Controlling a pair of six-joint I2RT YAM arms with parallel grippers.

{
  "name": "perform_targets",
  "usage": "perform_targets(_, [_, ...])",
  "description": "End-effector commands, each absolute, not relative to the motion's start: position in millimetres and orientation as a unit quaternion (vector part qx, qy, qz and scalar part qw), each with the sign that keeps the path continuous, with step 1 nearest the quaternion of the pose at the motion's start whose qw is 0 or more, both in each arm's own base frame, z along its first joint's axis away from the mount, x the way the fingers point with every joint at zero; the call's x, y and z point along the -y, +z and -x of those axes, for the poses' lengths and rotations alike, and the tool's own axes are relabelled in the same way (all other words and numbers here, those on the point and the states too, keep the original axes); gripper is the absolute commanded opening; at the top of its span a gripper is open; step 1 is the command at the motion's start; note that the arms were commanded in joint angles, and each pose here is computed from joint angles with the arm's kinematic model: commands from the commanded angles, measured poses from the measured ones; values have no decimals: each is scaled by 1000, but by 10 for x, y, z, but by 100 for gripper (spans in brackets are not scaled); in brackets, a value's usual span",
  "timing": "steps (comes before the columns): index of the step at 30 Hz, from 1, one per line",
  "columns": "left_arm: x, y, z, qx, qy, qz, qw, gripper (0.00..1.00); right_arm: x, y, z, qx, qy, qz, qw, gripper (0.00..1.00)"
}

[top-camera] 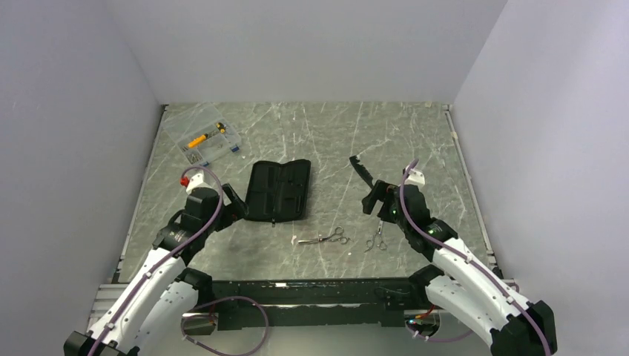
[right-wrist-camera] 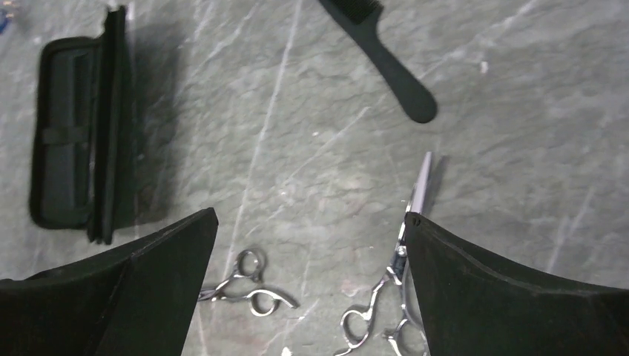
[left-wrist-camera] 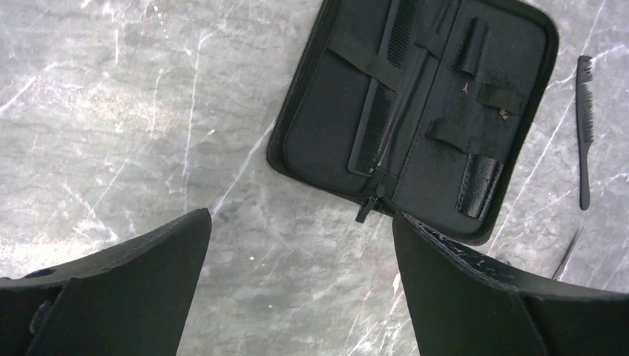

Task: Sort the hair-cutting tools

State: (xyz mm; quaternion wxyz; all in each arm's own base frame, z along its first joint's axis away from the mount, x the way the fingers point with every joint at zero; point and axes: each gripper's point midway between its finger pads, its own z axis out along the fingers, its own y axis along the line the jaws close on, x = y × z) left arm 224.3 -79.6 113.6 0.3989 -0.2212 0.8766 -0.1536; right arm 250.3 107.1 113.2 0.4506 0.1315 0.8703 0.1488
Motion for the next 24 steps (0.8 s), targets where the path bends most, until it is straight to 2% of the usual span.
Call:
perform_targets(1, [865, 1305, -2323, -862, -179, 207, 427, 99, -1387, 1442, -2509, -845, 238, -78, 473, 100])
perform_targets(10, [959, 1480, -2326, -835, -228, 198, 460, 99, -1426, 1512, -2658, -830, 249, -107, 487, 100])
perform_targets(16, [1054, 1532, -2369, -829, -253, 193, 460, 99, -1658, 1560, -2770, -809, 312, -119, 484, 100])
perform_targets(24, [907, 1512, -2391, -829, -218, 222, 466, 99, -2049, 1543, -2993, -797, 369, -72, 473, 100])
